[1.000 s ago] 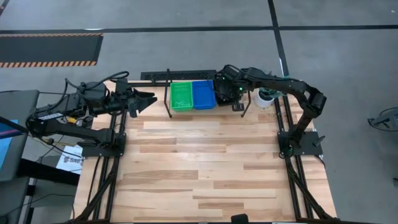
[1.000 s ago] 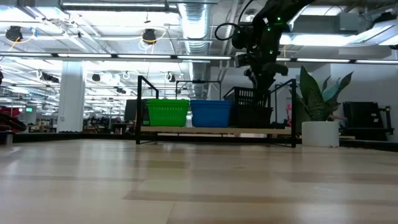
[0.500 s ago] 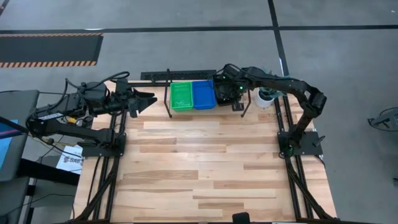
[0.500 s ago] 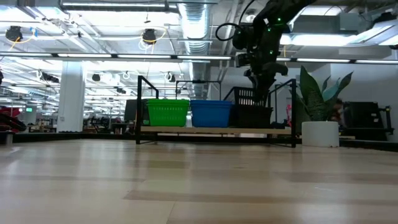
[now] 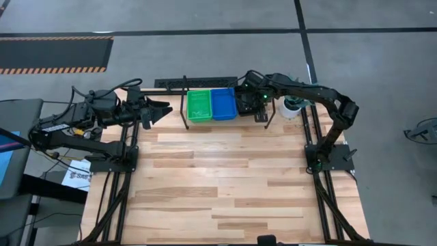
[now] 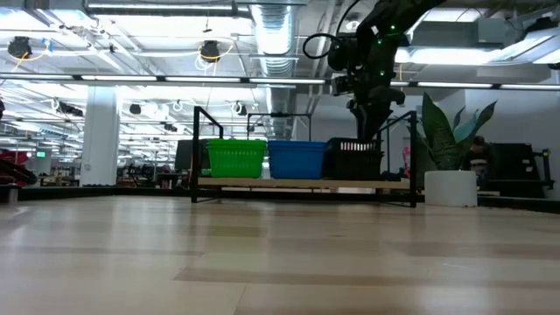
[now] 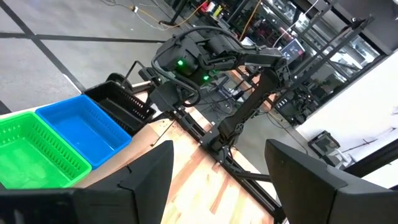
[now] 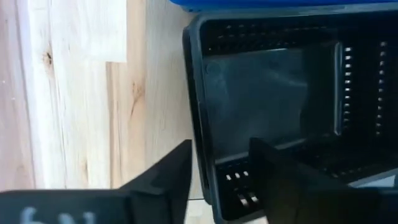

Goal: Stack baskets on shelf by color
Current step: Return to Home Position

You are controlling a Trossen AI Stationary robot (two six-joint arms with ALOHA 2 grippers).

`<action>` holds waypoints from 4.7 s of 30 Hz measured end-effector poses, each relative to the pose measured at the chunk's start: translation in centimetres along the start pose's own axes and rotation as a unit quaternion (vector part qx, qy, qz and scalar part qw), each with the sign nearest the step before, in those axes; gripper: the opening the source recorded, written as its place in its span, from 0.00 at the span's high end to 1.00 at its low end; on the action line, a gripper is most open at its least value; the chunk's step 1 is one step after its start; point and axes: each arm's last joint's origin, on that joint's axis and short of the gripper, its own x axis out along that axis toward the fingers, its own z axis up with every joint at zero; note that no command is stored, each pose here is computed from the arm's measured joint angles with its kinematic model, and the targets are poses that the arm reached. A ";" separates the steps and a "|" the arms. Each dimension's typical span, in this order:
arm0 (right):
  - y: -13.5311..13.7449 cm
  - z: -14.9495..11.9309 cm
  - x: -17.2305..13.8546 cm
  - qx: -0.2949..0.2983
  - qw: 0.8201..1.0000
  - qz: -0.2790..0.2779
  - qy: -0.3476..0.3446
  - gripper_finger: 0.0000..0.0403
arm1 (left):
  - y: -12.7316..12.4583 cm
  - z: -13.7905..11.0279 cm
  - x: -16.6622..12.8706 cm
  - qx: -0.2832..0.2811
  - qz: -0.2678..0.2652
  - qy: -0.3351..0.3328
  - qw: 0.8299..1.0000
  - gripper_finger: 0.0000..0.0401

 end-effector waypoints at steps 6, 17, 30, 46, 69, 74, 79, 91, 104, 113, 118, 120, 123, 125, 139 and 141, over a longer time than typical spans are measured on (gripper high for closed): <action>0.4 -0.2 -1.5 0.009 1.000 -0.008 -0.012 0.43 | 0.0 0.0 0.0 -0.001 0.003 -0.005 1.000 0.40; 1.9 -3.1 -12.8 0.088 0.977 -0.108 -0.159 0.45 | -0.2 0.9 -0.2 -0.019 0.025 -0.080 0.996 0.40; 7.0 -10.0 -24.0 0.225 0.894 -0.091 -0.376 0.46 | 0.0 0.5 0.3 0.109 0.047 -0.066 0.991 0.40; 14.2 -17.6 -14.9 0.239 0.767 0.046 -0.594 0.46 | 5.8 -4.5 -1.3 0.164 -0.057 -0.039 0.984 0.40; 17.9 -18.8 -3.1 0.195 0.694 0.162 -0.674 0.46 | 16.6 -17.8 -0.1 0.041 -0.157 -0.077 0.984 0.40; 18.8 -18.5 -0.7 0.189 0.689 0.157 -0.682 0.46 | 17.1 -18.4 0.1 0.066 -0.130 -0.048 0.988 0.40; 19.1 -18.5 0.0 0.179 0.716 0.123 -0.663 0.45 | 17.4 -18.4 0.2 0.094 -0.114 -0.049 0.988 0.40; 19.3 -18.6 1.2 0.205 0.754 0.128 -0.611 0.44 | 17.7 -18.2 0.3 0.131 -0.065 -0.079 0.986 0.40; 19.3 -18.7 1.3 0.205 0.757 0.129 -0.607 0.44 | 17.8 -18.2 0.3 0.131 -0.062 -0.079 0.986 0.40; 19.3 -18.7 1.4 0.206 0.757 0.130 -0.606 0.45 | 17.8 -18.2 0.3 0.131 -0.062 -0.079 0.986 0.40; 19.3 -18.7 1.4 0.206 0.758 0.130 -0.606 0.45 | 17.8 -18.2 0.3 0.131 -0.062 -0.079 0.986 0.40; 19.3 -18.7 1.4 0.206 0.758 0.130 -0.606 0.45 | 17.8 -18.2 0.3 0.131 -0.062 -0.079 0.986 0.40; 19.3 -18.7 1.4 0.206 0.758 0.130 -0.606 0.45 | 17.8 -18.2 0.3 0.131 -0.062 -0.079 0.986 0.40; 19.3 -18.7 1.4 0.206 0.758 0.130 -0.606 0.45 | 17.8 -18.2 0.3 0.131 -0.062 -0.079 0.986 0.40; 19.3 -18.7 1.4 0.205 0.758 0.130 -0.606 0.45 | 17.8 -18.2 0.3 0.130 -0.062 -0.079 0.986 0.40; 19.3 -18.7 1.4 0.205 0.758 0.130 -0.605 0.45 | 17.8 -18.3 0.3 0.130 -0.062 -0.079 0.986 0.40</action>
